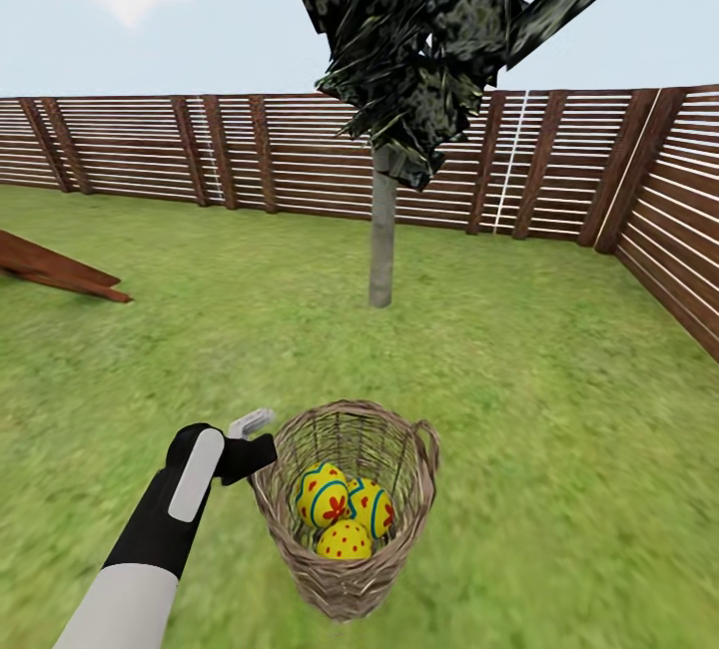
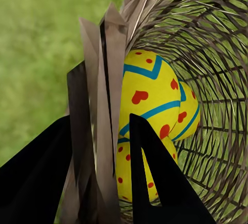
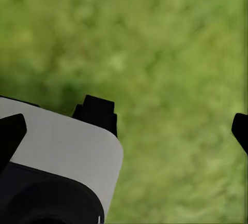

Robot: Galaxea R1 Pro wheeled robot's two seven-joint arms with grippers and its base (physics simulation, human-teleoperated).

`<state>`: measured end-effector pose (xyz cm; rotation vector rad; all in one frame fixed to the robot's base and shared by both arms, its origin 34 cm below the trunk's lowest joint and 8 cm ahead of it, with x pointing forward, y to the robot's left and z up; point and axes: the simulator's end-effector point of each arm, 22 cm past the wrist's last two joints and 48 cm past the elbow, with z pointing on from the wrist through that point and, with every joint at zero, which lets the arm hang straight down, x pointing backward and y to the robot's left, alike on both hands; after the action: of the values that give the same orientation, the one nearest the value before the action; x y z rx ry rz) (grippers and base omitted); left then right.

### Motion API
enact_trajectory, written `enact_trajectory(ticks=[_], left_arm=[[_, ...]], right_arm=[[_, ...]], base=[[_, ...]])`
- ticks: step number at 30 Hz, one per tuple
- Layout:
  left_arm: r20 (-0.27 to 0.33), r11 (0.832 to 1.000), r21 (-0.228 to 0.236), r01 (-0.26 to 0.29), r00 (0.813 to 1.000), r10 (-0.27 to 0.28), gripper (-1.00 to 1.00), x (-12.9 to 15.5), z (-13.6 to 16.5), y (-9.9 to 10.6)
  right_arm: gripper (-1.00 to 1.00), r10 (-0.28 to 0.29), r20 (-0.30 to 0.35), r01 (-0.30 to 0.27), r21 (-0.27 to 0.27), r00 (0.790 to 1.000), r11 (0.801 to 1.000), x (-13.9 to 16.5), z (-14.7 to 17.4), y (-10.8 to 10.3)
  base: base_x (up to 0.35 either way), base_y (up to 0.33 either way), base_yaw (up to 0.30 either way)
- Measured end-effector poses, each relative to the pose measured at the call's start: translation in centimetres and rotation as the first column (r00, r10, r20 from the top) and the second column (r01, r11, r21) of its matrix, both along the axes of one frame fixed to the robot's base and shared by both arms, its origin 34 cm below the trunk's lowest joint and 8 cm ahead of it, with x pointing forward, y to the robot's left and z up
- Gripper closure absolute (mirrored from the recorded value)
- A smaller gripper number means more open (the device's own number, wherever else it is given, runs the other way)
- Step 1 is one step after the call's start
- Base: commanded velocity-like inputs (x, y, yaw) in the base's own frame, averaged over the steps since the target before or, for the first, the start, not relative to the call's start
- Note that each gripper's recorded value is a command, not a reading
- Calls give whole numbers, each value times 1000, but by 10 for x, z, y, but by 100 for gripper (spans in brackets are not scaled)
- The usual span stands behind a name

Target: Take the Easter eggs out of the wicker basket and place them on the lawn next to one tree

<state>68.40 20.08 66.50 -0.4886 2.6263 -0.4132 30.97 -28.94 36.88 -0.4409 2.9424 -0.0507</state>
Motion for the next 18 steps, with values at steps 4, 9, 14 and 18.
enact_trajectory(ticks=[4, 9, 14, 18], left_arm=[[1, 1000, -1, -1, 1000, 1, 100, 0, 0, 0], [3, 1000, -1, 0, 1000, 0, 100, 1, 1, 0], [0, 1000, -1, 0, 1000, 0, 100, 0, 0, 0], [0, 1000, 0, 0, 1000, 0, 100, 0, 0, 0]], right_arm=[[-100, 0, 0, 0, 0, 1000, 1000, 0, 0, 0], [-100, 0, 0, 0, 0, 1000, 1000, 0, 0, 0], [-100, 0, 0, 0, 0, 1000, 1000, 0, 0, 0], [-100, 0, 0, 0, 0, 1000, 1000, 0, 0, 0]], base=[[316, 0, 0], [316, 0, 0], [316, 0, 0], [316, 0, 0]])
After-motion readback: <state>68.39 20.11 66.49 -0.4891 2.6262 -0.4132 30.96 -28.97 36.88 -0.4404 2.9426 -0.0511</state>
